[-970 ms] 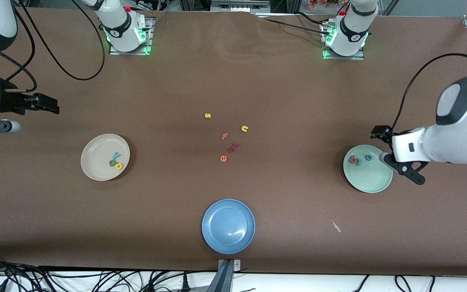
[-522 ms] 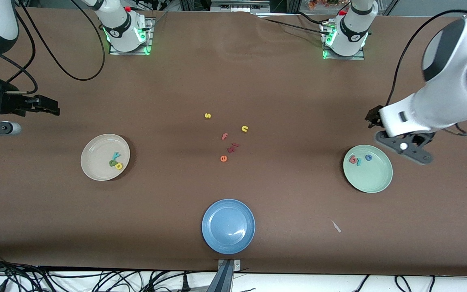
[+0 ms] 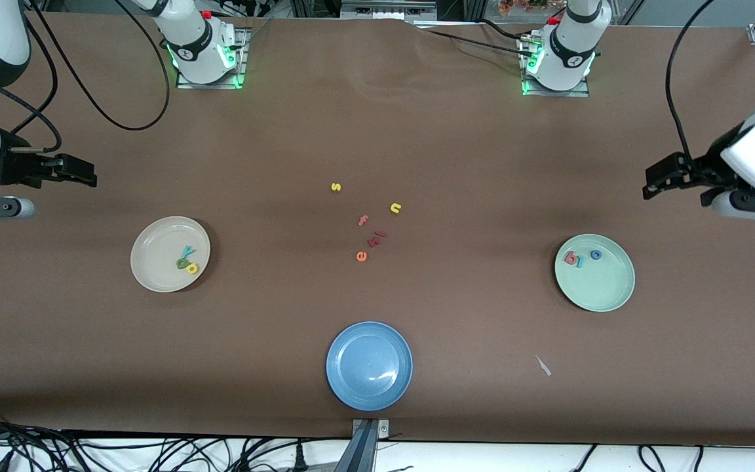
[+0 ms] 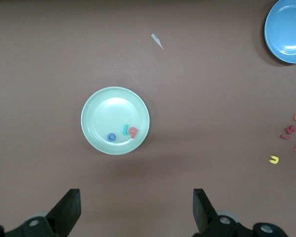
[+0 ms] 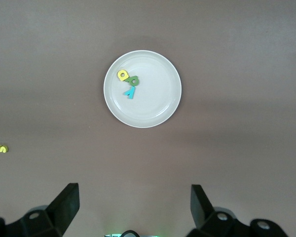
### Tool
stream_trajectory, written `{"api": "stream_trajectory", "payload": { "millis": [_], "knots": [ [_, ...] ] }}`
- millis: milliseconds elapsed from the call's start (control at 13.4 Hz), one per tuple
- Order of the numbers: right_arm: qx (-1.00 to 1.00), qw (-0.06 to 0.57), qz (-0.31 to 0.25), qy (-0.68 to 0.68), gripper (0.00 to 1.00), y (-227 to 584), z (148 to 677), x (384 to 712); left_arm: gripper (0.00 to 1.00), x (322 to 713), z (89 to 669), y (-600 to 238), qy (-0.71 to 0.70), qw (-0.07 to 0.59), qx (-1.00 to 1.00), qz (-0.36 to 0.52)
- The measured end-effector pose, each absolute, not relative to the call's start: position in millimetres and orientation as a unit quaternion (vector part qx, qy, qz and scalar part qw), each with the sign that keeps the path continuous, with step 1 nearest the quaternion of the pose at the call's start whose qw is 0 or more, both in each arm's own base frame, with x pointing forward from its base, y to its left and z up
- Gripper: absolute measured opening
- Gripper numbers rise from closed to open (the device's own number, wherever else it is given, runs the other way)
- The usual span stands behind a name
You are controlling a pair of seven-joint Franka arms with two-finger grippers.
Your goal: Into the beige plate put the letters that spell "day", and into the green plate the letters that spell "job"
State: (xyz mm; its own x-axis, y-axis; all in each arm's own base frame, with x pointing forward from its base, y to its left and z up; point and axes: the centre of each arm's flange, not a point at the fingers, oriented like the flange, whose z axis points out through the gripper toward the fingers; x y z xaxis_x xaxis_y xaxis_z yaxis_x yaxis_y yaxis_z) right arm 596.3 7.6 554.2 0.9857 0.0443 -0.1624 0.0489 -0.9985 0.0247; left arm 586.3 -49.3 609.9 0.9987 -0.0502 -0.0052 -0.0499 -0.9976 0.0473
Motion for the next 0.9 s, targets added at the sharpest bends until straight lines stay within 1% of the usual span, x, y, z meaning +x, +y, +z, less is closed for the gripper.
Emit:
{"api": "stream_trajectory", "payload": {
  "millis": [224, 522, 895],
  "knots": [
    [0.996, 0.014, -0.081, 0.023, 1.00, 7.6, 554.2, 596.3, 1.00, 565.7, 607.5, -48.2, -0.022, 0.018, 1.000, -0.010],
    [0.996, 0.014, -0.081, 0.023, 1.00, 7.6, 554.2, 596.3, 1.00, 541.1, 607.7, -59.2, -0.040, -0.019, 0.999, -0.004],
    [0.996, 0.014, -0.081, 0.023, 1.00, 7.5, 554.1, 596.3, 1.00, 538.3, 604.0, -57.7, -0.041, -0.019, 0.999, -0.008]
  ]
}}
